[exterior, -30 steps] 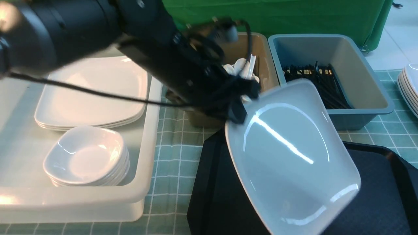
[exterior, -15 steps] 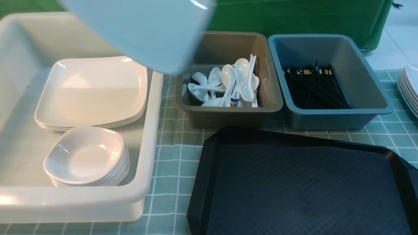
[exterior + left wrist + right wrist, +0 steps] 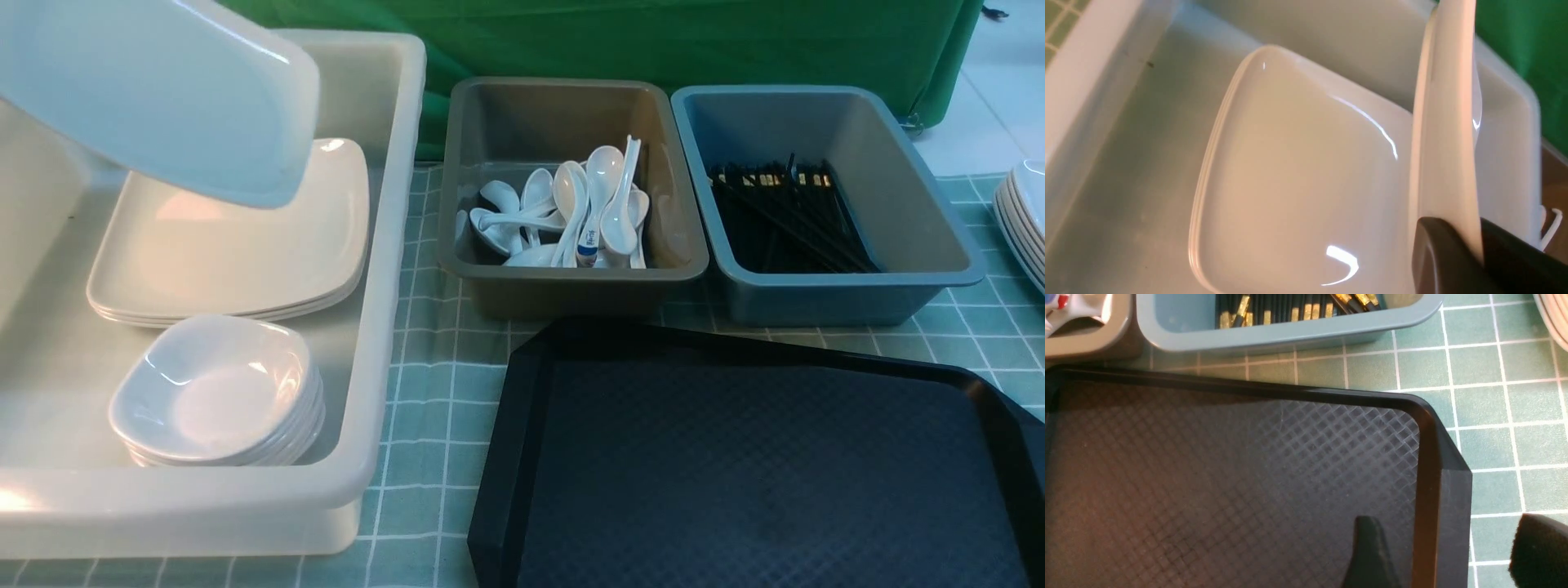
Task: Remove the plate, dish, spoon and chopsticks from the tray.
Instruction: Use the left arm to put the plate into the large storage box on the left
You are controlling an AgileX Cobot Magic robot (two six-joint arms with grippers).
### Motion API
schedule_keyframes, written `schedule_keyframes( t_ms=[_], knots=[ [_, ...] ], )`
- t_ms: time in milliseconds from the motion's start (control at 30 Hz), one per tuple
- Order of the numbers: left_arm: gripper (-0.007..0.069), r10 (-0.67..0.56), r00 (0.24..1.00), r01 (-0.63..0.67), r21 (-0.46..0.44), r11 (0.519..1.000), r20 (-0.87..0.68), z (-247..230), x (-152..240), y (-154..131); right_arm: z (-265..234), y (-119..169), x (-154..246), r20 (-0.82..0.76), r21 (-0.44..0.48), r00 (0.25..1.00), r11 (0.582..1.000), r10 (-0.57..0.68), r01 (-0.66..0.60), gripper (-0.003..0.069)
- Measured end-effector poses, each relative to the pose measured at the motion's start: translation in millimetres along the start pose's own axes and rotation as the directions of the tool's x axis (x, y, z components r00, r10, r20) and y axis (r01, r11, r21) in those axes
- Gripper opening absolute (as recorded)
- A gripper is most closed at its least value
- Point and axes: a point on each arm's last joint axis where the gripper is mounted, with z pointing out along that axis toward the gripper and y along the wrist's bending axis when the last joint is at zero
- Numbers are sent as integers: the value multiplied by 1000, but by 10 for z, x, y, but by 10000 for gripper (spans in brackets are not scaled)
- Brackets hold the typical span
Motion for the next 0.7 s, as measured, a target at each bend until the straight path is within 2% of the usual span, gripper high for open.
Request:
schedule_keyframes(
  t_ms=[167, 400, 700],
  knots=[
    [29, -11, 997, 11, -9, 1000, -81, 439, 55, 118, 0, 1, 0, 0, -1, 1000, 1000, 1, -1, 470],
    [20, 21, 993, -26, -41, 999, -115, 949, 172, 52, 0, 1, 0, 0, -1, 1000, 1000, 1, -1, 470],
    [27, 82, 987, -108, -193, 975, -141, 1045, 203, 203, 0, 1, 1, -1, -1, 1000, 1000, 2, -2, 470]
  ],
)
